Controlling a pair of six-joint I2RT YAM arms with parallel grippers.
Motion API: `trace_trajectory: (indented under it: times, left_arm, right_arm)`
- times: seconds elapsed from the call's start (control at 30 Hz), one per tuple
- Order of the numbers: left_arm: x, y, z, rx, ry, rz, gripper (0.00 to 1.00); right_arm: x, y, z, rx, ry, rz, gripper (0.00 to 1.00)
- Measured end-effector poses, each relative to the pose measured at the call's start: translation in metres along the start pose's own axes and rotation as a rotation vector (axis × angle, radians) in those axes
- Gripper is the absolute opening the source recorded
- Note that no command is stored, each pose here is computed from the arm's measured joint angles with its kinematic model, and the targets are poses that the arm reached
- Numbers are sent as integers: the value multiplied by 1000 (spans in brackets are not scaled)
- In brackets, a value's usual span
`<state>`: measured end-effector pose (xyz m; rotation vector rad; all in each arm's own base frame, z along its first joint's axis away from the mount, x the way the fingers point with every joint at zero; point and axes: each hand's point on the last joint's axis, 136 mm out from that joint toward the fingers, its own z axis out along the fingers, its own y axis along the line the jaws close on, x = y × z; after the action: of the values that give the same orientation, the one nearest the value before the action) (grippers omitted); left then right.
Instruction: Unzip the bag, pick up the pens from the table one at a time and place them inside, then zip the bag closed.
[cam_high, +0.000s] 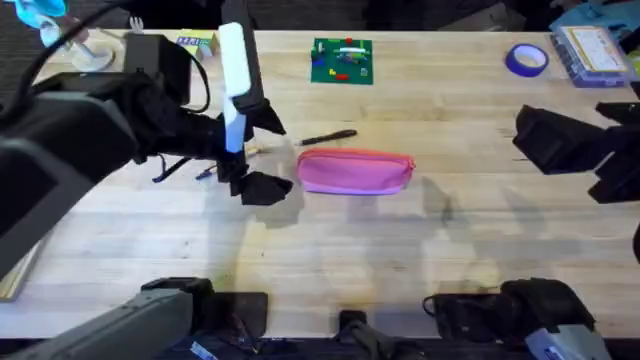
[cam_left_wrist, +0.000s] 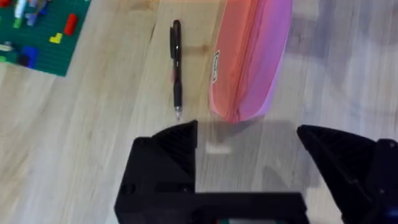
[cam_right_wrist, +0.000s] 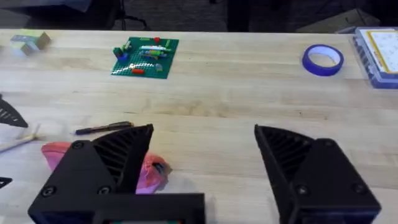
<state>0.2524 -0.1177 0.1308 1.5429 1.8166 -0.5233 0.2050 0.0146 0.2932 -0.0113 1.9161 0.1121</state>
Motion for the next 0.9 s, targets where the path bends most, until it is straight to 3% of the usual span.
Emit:
trace_trajectory:
  times: [0.5, 0.9]
  left_arm:
    - [-3, 6, 29, 108, -158, -66, 993]
    - [6, 3, 47, 174, -178, -118, 993]
  right_arm:
    - [0, 0, 0, 0, 0, 0, 998]
    - [0, 0, 0, 0, 0, 0, 998]
